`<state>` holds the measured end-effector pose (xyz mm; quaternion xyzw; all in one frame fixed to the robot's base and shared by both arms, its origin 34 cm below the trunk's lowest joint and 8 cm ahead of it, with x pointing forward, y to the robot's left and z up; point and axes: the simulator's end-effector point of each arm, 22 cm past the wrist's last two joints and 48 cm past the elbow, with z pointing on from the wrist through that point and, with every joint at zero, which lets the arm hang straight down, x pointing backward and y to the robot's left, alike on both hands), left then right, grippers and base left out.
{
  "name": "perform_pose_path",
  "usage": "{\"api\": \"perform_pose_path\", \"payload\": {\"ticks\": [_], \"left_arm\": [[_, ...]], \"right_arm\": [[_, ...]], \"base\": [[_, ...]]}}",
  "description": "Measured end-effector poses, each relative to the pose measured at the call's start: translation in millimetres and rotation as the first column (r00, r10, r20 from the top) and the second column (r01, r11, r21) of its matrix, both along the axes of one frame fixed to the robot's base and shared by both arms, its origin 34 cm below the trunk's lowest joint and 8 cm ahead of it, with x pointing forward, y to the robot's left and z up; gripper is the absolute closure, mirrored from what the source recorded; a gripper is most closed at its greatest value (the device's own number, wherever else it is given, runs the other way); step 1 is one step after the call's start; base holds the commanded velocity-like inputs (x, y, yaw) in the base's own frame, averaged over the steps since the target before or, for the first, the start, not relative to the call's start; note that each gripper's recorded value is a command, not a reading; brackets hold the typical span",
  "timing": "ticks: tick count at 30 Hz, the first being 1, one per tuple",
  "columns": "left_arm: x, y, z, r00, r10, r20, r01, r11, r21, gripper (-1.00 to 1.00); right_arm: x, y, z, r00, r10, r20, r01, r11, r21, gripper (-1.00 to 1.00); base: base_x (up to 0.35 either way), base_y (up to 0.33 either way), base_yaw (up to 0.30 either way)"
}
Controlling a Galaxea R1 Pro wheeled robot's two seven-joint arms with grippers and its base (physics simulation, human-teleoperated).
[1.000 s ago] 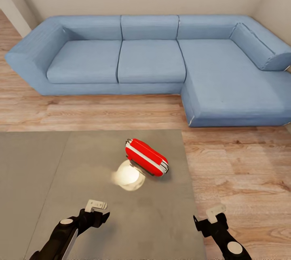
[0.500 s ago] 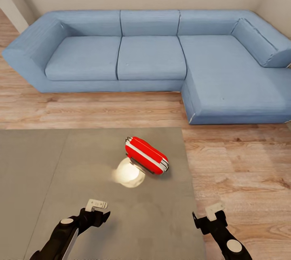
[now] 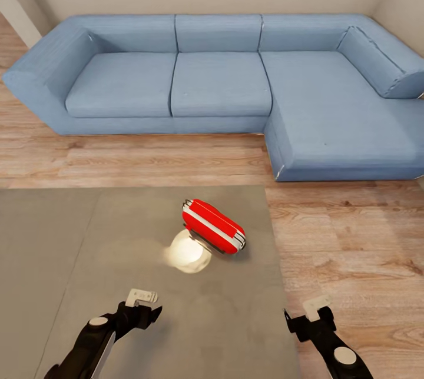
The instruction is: Turn on the radio receiver that's on the table in the living room.
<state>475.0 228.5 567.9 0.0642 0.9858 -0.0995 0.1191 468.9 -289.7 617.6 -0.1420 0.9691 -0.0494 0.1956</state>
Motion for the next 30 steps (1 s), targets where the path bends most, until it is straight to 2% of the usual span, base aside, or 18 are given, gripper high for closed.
{"api": "perform_pose_path", "payload": {"ticks": [6, 11, 20, 25, 30], "left_arm": [[6.5, -2.2, 3.7, 1.000, -0.003, 0.017, 0.003, 1.000, -0.002, -1.00], [13.0, -27.1, 9.7, 0.999, -0.023, 0.034, 0.024, 0.999, -0.031, -1.00], [6.1, -36.6, 6.1, 0.999, -0.046, 0.019, 0.047, 0.998, -0.041, -1.00], [3.0, -36.6, 3.2, 0.999, -0.046, 0.011, 0.047, 0.998, -0.041, -1.00], [-0.7, -36.6, 0.0, 0.999, -0.046, 0.002, 0.046, 0.998, -0.042, -1.00]], "right_arm": [[-34.4, -13.6, -10.2, 0.997, -0.047, -0.063, 0.047, 0.999, -0.006, -1.00], [-64.4, -11.7, -18.1, 0.992, -0.032, -0.119, 0.030, 0.999, -0.014, -1.00], [-121.6, -14.2, -29.7, 0.974, -0.031, -0.224, 0.027, 0.999, -0.022, -1.00], [-134.8, -15.0, -26.1, 0.968, -0.024, -0.251, 0.018, 0.999, -0.029, -1.00], [-131.6, -10.9, -24.2, 0.966, -0.013, -0.259, 0.006, 1.000, -0.027, -1.00]], "base": [[0.000, 0.000, 0.000], [0.000, 0.000, 0.000], [0.000, 0.000, 0.000], [0.000, 0.000, 0.000], [0.000, 0.000, 0.000]]}}
